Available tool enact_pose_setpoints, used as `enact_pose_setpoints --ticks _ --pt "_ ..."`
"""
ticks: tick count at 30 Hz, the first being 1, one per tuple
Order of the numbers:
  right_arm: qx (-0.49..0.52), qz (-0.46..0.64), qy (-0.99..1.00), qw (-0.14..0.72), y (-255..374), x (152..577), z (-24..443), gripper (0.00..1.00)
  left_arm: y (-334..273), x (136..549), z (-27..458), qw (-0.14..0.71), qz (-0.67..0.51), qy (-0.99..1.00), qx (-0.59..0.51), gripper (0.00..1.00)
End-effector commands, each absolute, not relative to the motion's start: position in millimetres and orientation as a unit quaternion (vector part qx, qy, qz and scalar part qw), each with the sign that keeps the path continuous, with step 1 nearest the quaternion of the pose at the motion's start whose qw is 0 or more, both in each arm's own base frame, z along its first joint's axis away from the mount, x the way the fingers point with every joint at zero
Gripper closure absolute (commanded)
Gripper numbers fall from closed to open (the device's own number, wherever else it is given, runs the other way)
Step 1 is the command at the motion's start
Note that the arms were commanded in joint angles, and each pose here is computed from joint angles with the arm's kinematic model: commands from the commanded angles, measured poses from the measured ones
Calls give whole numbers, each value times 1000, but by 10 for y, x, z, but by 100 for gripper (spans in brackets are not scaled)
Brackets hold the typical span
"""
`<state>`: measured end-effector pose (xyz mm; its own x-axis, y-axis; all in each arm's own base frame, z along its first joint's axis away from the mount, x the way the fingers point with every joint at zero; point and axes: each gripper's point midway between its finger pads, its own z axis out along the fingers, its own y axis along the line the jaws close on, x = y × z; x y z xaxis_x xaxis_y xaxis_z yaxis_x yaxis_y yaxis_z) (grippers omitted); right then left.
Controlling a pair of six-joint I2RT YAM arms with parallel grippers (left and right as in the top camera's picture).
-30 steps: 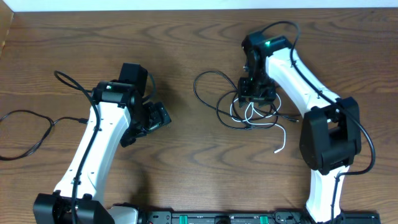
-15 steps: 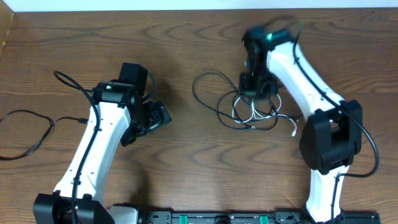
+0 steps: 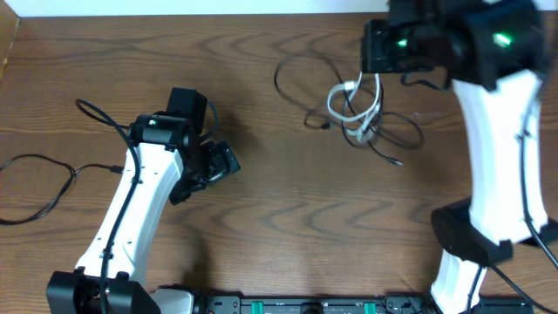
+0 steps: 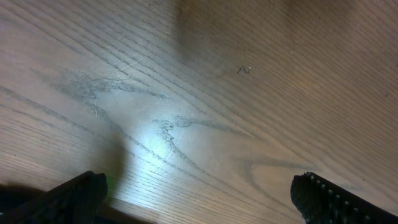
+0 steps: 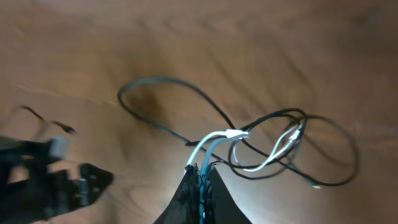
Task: Untangle cables
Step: 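Lift the white cable with the right gripper up and away toward the top right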
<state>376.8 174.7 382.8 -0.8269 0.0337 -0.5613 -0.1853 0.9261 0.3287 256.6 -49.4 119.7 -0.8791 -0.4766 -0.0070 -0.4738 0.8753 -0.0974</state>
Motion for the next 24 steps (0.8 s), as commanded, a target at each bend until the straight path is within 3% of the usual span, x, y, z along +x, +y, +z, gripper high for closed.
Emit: enact_pose_setpoints --ticks 1,7,11,14,19,24 --pt "-35 201 919 337 1671 3691 4140 98 -500 2555 1203 16 -47 968 -247 0" --pt "-1 218 891 397 1592 3724 4491 99 -500 2552 1203 15 -47 968 -247 0" --pt "57 91 902 418 1127 3787 4379 99 -500 2553 1203 15 -47 968 -247 0" --pt "52 -35 925 376 822 3822 4030 99 -501 2554 1203 15 -47 968 -247 0" --pt "11 69 957 282 1285 3777 3591 99 -501 2551 1203 15 -47 968 -247 0" --pt "-9 175 927 331 1533 3807 3999 99 -500 2553 1203 15 -47 967 -248 0"
